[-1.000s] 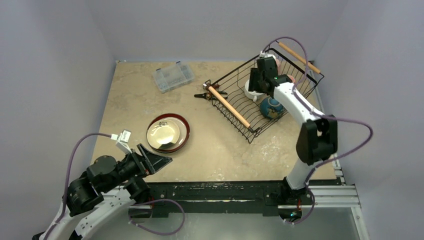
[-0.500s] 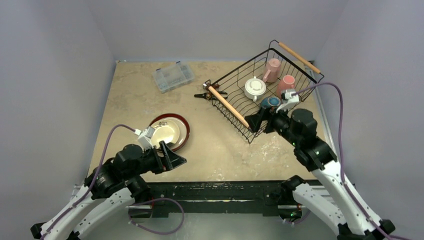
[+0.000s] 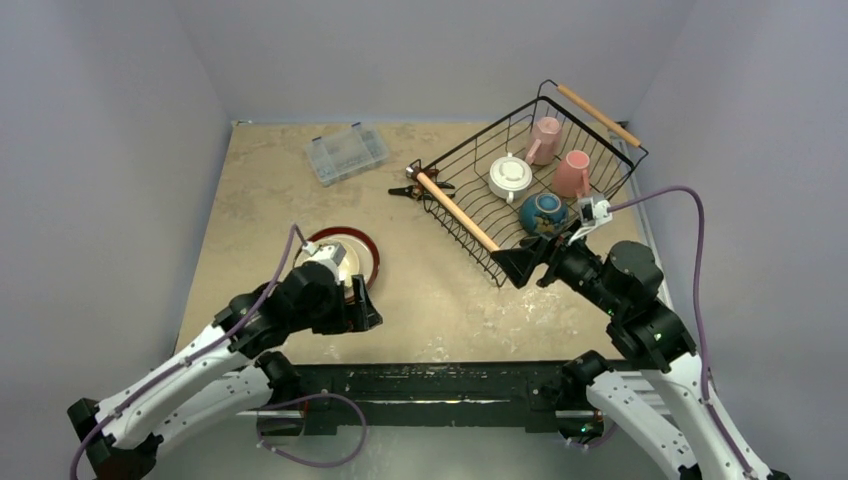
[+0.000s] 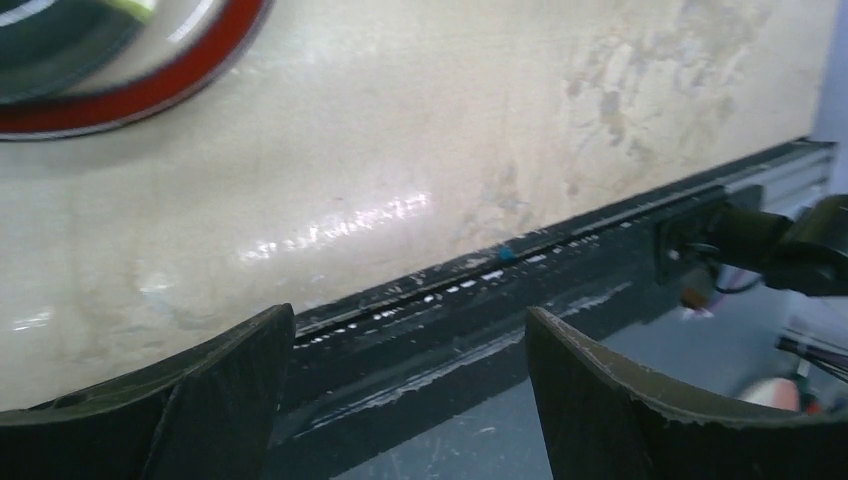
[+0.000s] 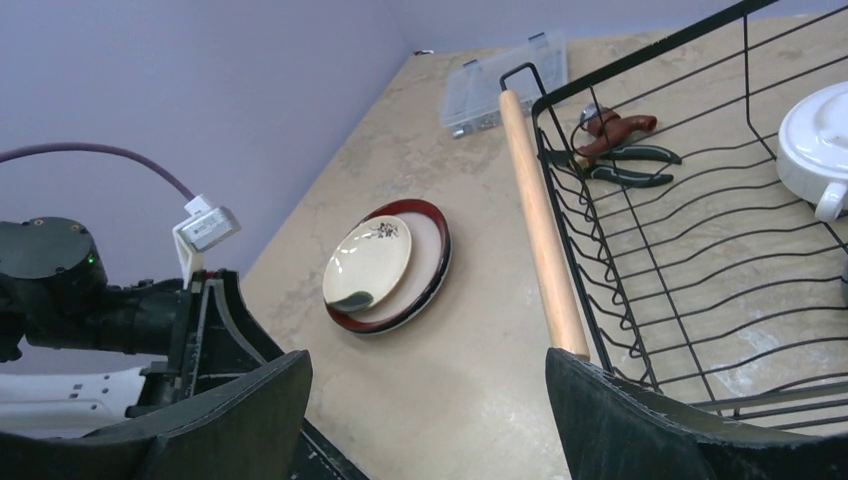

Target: Load the mixed dishes into the dish rack

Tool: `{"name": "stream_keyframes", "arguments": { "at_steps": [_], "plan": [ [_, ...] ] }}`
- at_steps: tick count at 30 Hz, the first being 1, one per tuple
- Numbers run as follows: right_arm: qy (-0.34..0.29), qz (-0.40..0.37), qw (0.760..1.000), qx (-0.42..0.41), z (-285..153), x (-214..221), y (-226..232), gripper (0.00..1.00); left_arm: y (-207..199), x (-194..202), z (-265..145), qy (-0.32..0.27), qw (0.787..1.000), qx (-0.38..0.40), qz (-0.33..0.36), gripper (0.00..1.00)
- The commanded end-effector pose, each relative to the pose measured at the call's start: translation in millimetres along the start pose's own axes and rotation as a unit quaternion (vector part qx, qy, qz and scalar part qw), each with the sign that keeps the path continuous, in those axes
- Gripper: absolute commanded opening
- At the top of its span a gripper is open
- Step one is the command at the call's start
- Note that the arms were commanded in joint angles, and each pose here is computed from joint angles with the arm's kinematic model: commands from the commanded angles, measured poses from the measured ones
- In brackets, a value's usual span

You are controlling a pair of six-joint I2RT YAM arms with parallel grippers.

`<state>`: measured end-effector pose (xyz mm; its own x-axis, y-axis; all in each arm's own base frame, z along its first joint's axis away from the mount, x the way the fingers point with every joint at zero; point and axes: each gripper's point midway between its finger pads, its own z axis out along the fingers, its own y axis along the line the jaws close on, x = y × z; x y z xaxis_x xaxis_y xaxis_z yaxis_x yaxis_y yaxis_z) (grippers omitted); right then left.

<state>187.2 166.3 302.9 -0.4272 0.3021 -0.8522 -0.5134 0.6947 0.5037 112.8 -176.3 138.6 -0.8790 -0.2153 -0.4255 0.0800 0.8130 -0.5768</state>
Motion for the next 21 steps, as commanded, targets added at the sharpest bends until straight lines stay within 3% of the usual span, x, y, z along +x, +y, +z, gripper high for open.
{"name": "stream_keyframes", "arguments": {
  "at_steps": [1,6,15,17,21],
  "plan": [
    [-0.004,-0.015,1.000,-0.024,-1.7,-17.7,16.8,0.88,15.3,-42.5,-8.5,-0.030,0.985,-0.117,0.120,0.84],
    [-0.008,-0.015,0.999,-0.028,-3.3,-23.8,21.2,0.87,37.4,-82.7,-5.6,-0.028,0.940,-0.262,0.215,0.83],
    [-0.003,-0.013,1.000,-0.002,-13.6,-18.6,12.8,0.87,47.0,-134.0,29.9,0.014,0.846,-0.399,0.353,0.71],
    [-0.003,-0.013,1.000,0.003,-15.8,-18.4,11.8,0.88,50.6,-133.8,40.9,0.036,0.834,-0.415,0.362,0.65],
    [-0.004,-0.013,1.000,0.006,-17.6,-19.0,11.5,0.88,57.6,-123.7,63.6,0.068,0.828,-0.423,0.362,0.62]
  ]
}}
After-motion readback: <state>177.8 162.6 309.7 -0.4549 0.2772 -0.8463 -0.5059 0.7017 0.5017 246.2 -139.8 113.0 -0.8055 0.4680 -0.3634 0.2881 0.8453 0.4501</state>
